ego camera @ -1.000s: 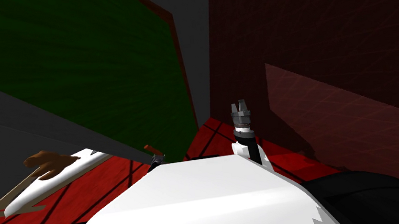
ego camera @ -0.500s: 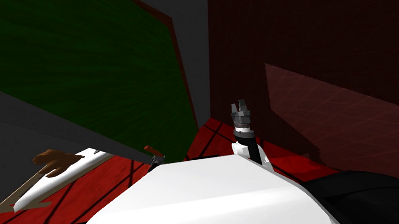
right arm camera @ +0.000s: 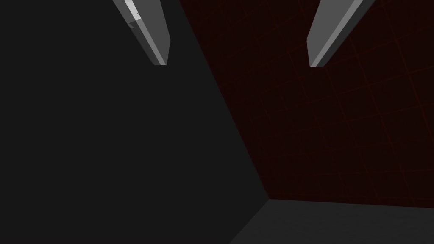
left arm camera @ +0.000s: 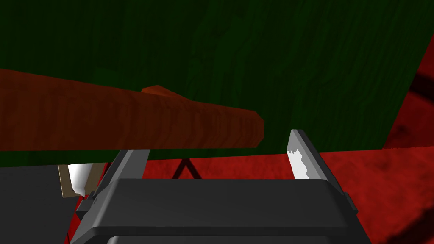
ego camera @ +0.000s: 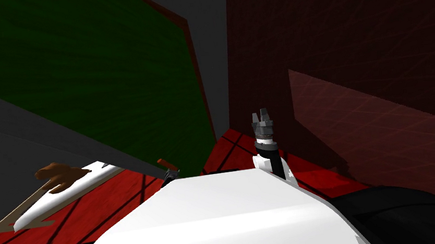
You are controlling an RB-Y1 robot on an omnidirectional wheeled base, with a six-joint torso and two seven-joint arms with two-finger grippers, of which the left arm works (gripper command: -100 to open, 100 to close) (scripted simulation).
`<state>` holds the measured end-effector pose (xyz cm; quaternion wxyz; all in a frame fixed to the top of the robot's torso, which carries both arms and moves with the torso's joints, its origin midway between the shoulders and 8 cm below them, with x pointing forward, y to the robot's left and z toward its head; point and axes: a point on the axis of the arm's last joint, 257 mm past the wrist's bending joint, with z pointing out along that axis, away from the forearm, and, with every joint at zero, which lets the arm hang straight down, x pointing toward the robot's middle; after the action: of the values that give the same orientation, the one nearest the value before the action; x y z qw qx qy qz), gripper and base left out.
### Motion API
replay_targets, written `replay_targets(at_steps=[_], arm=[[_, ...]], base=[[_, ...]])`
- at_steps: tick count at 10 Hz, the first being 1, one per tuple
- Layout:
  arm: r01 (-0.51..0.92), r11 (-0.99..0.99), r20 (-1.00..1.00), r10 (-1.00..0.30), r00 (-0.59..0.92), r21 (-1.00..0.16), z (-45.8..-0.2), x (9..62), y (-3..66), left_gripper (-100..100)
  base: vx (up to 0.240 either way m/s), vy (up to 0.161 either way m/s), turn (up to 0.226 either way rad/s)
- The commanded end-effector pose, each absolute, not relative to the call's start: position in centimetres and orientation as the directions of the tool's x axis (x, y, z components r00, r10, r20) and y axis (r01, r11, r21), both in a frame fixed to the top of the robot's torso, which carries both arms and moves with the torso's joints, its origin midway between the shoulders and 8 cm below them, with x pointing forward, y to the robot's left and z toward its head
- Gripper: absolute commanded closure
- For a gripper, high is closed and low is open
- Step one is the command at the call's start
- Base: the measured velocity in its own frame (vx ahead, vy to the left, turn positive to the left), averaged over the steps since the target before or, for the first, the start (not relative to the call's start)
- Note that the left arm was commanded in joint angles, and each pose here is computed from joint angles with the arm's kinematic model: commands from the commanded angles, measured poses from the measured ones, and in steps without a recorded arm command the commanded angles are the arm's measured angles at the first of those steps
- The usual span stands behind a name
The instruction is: Push the door open
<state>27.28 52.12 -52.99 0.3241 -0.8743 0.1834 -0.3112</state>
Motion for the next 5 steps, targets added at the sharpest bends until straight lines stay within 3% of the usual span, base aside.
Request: replay_targets(at_steps=[1,3,5], arm=[[-0.142,-0.745,0.427,-0.515,0.743,-0.652,-54.4,27.1,49.8,100],[-0.142,-0.745,0.427,-0.515,0.743,-0.652,-54.4,27.1,49.8,100],[-0.16,-0.719,0.389,-0.533,0.751,-0.676,-53.9,27.0,51.8,100]], base=[[-0.003,-0.003,-0.014],[-0.002,0.001,0.008],[-0.029,-0.051,0.037]])
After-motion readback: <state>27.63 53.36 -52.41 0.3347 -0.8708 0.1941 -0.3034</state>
